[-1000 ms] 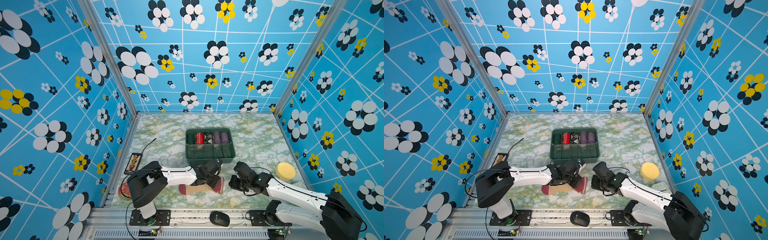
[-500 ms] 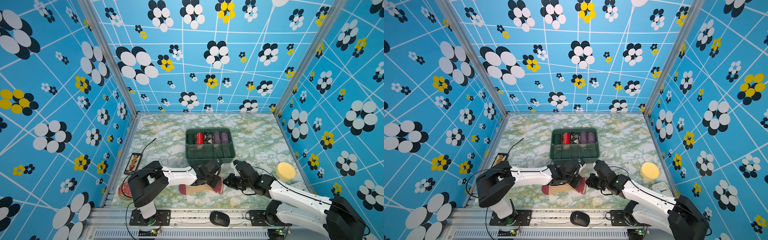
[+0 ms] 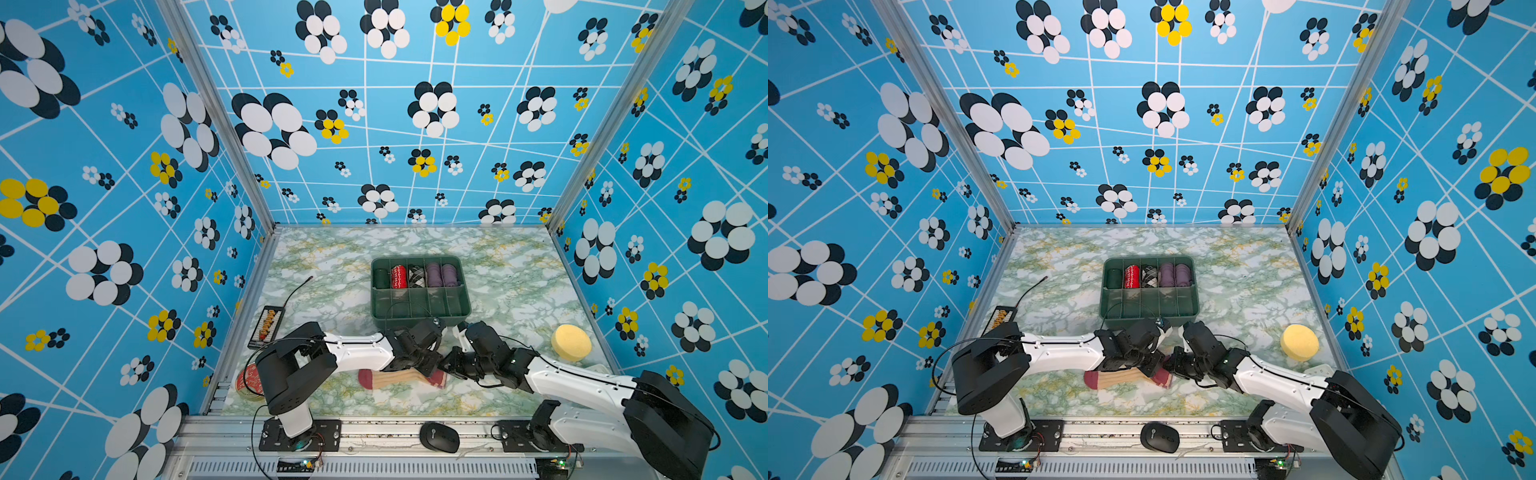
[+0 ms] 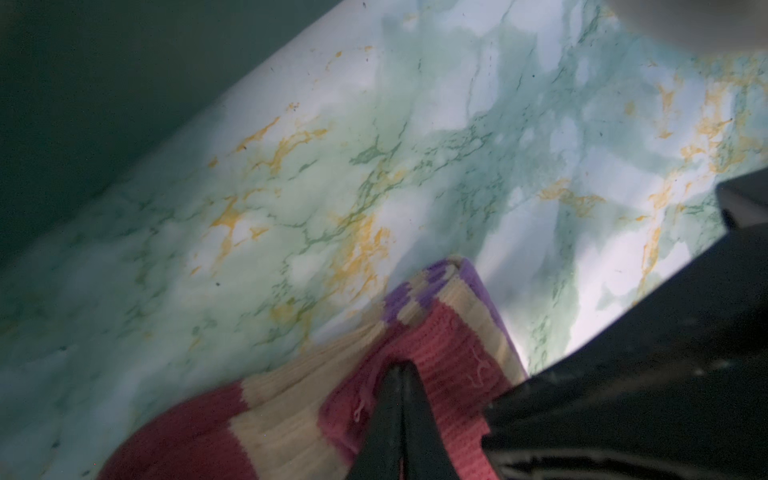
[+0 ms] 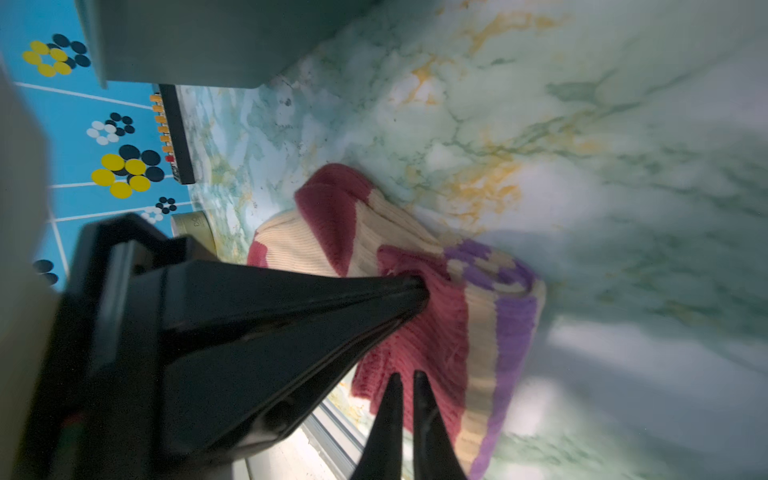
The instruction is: Roll the socks
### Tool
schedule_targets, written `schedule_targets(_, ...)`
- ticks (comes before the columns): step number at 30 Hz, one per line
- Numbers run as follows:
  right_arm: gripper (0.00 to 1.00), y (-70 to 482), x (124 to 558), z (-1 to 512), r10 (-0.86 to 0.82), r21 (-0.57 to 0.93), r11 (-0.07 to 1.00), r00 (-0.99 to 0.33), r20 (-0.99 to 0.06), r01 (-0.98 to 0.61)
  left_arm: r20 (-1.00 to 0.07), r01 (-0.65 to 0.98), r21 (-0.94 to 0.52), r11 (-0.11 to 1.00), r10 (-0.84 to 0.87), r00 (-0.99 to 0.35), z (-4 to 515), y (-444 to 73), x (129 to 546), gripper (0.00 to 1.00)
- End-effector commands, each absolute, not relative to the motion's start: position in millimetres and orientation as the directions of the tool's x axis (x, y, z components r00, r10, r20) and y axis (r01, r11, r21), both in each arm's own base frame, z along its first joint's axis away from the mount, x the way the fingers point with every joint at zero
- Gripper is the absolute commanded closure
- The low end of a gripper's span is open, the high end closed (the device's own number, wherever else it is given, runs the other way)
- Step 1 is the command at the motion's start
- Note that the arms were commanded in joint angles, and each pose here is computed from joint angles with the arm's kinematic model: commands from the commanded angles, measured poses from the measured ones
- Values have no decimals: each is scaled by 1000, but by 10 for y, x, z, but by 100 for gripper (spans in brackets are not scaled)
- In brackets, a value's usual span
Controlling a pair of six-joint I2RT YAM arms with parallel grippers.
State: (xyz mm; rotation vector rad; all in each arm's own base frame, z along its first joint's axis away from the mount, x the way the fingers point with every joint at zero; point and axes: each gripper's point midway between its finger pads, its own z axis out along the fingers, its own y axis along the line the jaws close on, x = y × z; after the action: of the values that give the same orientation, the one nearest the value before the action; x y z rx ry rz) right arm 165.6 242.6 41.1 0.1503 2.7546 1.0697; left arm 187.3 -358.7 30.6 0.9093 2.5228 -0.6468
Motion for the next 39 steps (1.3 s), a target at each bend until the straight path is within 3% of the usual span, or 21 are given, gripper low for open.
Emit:
schedule_targets(1,92,2402,1603,257,170,667,741,-982,-84,71,-441,644,-299,704,497,-747,182,-3464,1818,93)
schedule_targets(22,94,2245,1560,26,178,574,811,-982,-61,111,-513,674,-369,640,464,-722,711,-3560,1778,92)
schedule_targets(39,93,2245,1593,59,179,571,814,-981,-75,105,-431,670,-412,617,516,-740,542,-3473,1409,93)
